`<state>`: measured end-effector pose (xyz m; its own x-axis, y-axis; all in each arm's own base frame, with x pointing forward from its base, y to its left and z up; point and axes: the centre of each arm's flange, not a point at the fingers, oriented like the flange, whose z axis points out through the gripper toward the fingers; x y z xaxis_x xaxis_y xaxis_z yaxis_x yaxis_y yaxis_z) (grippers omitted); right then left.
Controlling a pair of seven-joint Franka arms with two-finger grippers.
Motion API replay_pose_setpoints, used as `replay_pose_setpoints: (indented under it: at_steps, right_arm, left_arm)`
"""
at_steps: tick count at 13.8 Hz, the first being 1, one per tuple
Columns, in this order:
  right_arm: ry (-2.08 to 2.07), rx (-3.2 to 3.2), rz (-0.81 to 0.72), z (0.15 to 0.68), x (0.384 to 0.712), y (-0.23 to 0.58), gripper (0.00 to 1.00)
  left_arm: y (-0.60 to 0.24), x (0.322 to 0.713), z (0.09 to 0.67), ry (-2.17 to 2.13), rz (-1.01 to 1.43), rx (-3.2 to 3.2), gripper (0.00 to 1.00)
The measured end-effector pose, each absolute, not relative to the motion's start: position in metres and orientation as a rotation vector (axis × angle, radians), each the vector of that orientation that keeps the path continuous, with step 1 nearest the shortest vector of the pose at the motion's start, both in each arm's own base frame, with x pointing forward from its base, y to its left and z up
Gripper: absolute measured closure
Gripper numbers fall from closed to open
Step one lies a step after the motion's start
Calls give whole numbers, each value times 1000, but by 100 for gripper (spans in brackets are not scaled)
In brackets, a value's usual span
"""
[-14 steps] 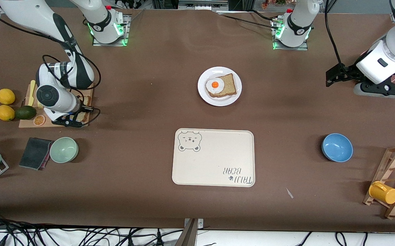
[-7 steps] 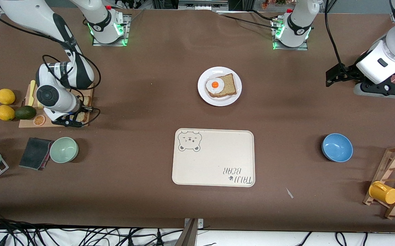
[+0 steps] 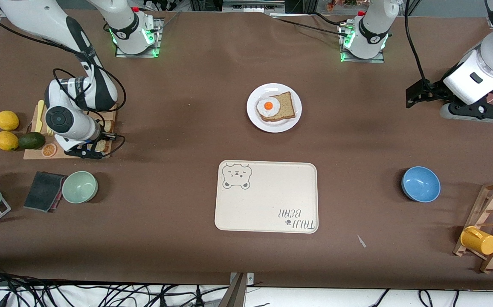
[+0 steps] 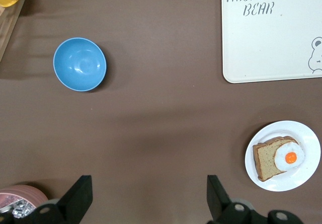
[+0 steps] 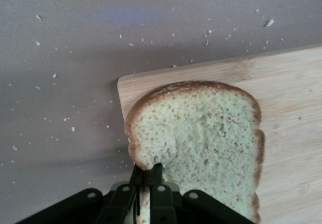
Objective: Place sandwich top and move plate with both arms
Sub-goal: 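Lower the right gripper and pinch the bread slice crust, then lift the bread slice and carry it to the white plate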
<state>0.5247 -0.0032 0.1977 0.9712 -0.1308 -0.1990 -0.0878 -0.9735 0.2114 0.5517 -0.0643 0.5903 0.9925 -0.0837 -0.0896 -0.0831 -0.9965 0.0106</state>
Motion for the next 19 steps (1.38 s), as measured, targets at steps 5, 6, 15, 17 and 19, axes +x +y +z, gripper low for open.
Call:
replay_pose_setpoints:
  at_steps: [5, 6, 15, 17, 19]
  right_arm:
    - [-147, 2885, -375, 250, 563, 29, 91]
    - [-134, 2884, -376, 265, 572, 39, 91]
    - [-70, 3019, -235, 399, 613, 185, 91]
    - [-100, 3047, -227, 398, 604, 246, 91]
    - [-166, 3055, -221, 393, 591, 306, 91]
  left_arm:
    - [-64, 552, 590, -131, -141, 3129, 0]
    - [-64, 552, 590, -131, -141, 3129, 0]
    - [-64, 552, 591, -131, -140, 3129, 0]
    - [-64, 552, 591, -131, -140, 3129, 0]
    - [-64, 552, 591, -131, -140, 3129, 0]
